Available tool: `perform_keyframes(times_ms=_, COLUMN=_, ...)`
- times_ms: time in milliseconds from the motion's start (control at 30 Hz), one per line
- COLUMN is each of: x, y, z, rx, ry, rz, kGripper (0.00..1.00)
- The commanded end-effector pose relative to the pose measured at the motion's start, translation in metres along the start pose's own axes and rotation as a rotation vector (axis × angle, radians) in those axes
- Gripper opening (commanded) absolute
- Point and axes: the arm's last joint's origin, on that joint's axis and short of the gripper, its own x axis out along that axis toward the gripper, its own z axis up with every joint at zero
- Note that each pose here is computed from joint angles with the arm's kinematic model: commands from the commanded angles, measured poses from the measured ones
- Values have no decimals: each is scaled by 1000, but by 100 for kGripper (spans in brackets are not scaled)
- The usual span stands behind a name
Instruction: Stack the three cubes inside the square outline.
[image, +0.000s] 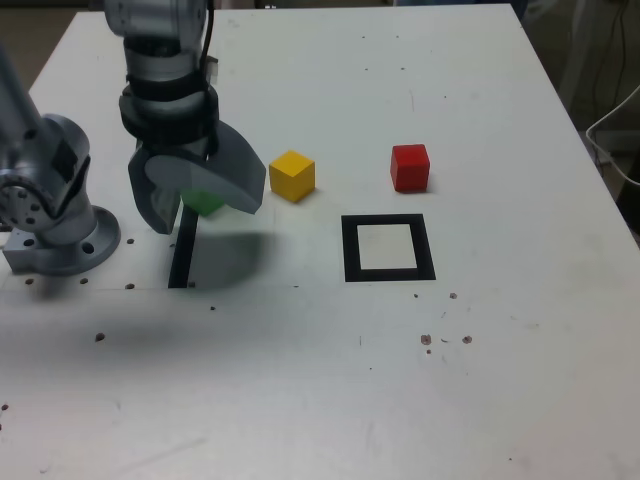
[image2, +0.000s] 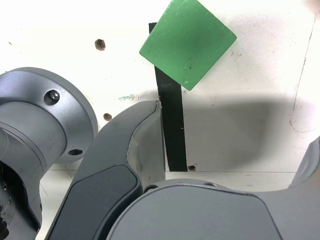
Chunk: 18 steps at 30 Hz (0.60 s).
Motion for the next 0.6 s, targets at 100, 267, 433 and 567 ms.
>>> perform_keyframes(times_ms=100, x=0, y=0, z=-1, rx=-3, ry=1, rz=-14, kGripper=99)
perform_keyframes(times_ms=267, x=1, y=-1, z=-1, rx=-1, ry=9, rz=-17, kGripper=99)
perform_keyframes(times_ms=433, x=-1, y=-1, z=-2, rx=1, ry=18, rz=-25, kGripper=99)
perform_keyframes(times_ms=567, x=-10, y=0, z=-1, rx=2, ry=25, rz=-20, kGripper=99)
